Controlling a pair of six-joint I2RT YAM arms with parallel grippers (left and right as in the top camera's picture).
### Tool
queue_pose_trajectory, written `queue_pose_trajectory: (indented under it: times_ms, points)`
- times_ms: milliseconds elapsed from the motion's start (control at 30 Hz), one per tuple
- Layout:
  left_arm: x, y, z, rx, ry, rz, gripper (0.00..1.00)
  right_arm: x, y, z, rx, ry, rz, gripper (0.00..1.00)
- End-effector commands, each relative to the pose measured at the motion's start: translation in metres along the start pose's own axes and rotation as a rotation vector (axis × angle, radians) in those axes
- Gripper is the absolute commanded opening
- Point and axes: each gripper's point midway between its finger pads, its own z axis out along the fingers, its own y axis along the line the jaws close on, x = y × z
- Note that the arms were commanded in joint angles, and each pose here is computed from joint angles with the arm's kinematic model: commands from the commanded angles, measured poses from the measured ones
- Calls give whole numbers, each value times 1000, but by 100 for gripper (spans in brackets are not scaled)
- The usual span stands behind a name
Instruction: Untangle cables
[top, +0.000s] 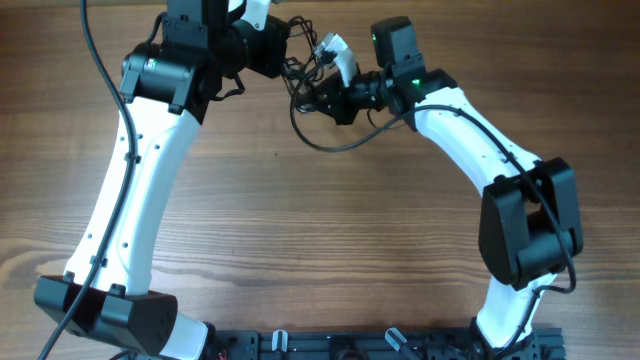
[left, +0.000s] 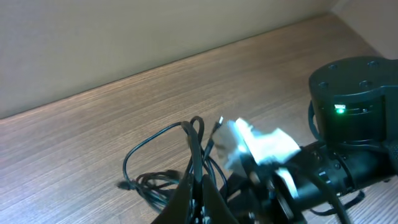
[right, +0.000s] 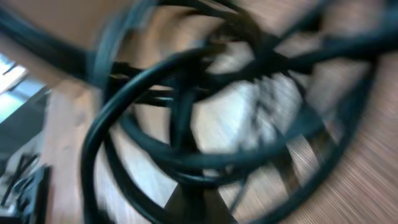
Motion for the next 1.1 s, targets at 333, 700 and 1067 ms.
queue_pose_trajectory:
  times_ms: [333,700,1067]
  points:
    - [-21,13,-22,-73,-71,11,4,58,-129,-88,439,53,440,5]
    - [-21,26,-25,-97,-75,-4,4,93,-167,-139,603,79,595,4]
    - [-27,31,-40,-131,-105,-3,4,116,-187,-178,689,83,690,4]
